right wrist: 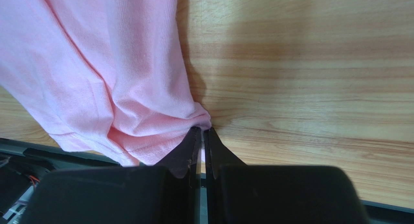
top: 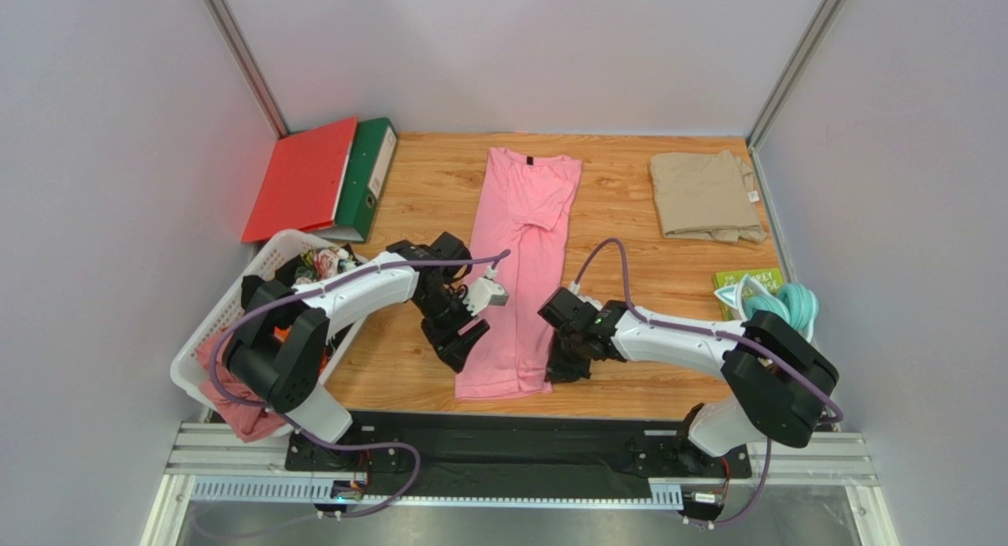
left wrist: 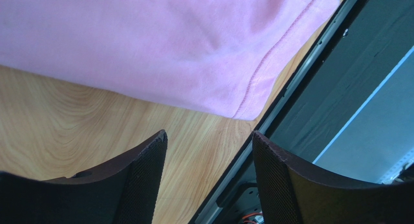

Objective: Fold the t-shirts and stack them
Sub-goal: Grab the bottom of the folded rectangular tshirt with both arms, then fold the folded rectangular tshirt in 1/3 of the way

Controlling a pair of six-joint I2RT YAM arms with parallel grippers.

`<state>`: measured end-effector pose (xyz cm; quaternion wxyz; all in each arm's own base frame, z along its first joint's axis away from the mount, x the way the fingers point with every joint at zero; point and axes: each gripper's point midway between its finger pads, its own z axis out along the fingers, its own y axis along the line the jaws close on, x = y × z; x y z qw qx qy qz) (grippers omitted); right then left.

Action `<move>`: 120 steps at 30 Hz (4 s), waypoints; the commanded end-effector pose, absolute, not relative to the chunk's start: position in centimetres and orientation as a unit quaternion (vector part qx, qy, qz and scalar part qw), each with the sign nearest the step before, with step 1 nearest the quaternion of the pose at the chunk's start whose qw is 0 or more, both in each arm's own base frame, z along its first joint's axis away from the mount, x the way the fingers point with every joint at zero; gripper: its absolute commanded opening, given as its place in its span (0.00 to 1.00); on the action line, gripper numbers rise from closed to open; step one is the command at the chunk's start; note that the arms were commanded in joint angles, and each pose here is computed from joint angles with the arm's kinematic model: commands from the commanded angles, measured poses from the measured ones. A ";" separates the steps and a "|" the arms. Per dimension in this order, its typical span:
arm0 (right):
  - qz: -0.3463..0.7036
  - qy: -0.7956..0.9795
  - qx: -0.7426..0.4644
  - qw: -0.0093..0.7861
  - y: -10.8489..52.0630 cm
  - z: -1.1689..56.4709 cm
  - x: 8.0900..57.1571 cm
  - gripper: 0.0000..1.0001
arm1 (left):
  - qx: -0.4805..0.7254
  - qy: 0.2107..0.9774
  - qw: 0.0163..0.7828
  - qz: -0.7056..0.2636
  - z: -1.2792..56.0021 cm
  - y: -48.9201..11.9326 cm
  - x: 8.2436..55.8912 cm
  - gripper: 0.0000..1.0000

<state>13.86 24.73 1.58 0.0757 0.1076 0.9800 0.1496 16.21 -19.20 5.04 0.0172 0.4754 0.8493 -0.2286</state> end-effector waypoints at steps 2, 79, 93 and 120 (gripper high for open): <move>0.141 0.983 0.090 0.076 24.6 1.2 14.1 0.04 | 0.483 0.841 0.012 -0.243 5.4 -20.7 15.7 0.71; 0.160 0.979 0.087 0.089 23.2 4.6 14.9 0.04 | 0.439 0.845 -0.078 -0.296 8.4 -22.0 12.4 0.00; 0.216 0.966 0.095 0.101 23.2 8.9 13.1 0.03 | 0.461 0.824 -0.087 -0.319 11.8 -20.5 11.7 0.01; 0.229 0.955 0.077 0.175 24.5 15.6 24.2 0.03 | 0.375 0.874 -0.015 -0.310 12.4 -21.9 23.4 0.00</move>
